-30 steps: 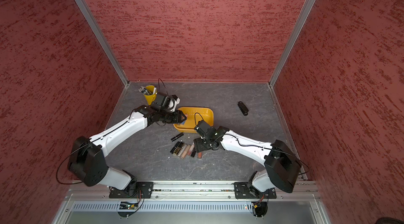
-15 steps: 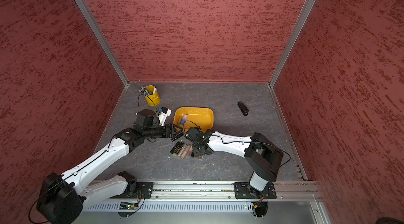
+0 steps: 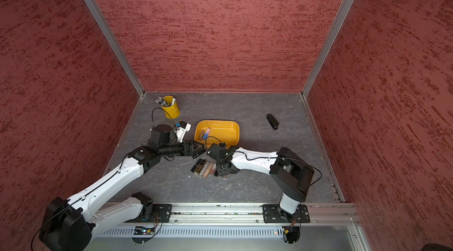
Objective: Put the lipstick into the storage box
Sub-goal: Pick up the lipstick at the center of the board.
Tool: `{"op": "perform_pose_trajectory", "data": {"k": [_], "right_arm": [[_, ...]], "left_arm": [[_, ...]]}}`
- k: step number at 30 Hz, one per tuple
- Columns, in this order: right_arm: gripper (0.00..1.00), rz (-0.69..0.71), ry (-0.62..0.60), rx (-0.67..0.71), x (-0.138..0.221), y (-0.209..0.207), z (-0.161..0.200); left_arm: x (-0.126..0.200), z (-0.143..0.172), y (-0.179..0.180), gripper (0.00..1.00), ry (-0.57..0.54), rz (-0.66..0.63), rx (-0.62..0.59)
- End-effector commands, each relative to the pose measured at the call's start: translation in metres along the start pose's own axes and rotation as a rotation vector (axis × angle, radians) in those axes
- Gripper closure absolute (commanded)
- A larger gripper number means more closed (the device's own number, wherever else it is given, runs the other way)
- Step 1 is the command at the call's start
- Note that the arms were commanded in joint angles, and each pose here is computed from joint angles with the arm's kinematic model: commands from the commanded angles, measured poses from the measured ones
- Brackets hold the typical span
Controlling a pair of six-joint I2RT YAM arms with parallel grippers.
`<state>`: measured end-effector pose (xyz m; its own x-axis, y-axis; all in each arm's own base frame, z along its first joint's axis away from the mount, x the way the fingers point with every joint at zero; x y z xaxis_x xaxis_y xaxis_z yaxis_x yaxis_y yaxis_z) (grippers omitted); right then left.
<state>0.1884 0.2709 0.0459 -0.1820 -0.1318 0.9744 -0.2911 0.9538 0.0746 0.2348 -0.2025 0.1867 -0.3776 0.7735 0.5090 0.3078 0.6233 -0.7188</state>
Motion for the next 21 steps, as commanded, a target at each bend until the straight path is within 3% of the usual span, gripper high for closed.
{"op": "perform_pose_trajectory", "data": {"k": [1, 9, 19, 21], "right_arm": [[0.55, 0.002, 0.009, -0.010, -0.004, 0.000, 0.006], [0.60, 0.010, 0.029, -0.030, -0.003, -0.005, 0.019], [0.74, 0.022, 0.027, -0.019, -0.006, -0.005, 0.020], [0.77, 0.029, 0.018, -0.014, -0.004, -0.006, 0.018]], "left_arm": [[0.000, -0.002, 0.000, 0.30, -0.008, 0.016, -0.003], [-0.001, -0.002, 0.002, 0.29, -0.004, 0.015, 0.010], [-0.004, -0.001, 0.005, 0.29, 0.000, 0.017, 0.027], [-0.004, -0.001, 0.005, 0.23, -0.001, 0.019, 0.031]]}}
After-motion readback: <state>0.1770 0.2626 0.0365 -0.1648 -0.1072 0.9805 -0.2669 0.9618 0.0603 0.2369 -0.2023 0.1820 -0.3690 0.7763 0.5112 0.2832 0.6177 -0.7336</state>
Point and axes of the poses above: each gripper's point midway between its finger pads, its own x axis back along the fingers, its own y axis along the line the jaws close on, z = x × y, the point moved 2 cm from there along x, back along the fingers, and after that the axes turned 2 degrees about x, right-handed, at the moved point
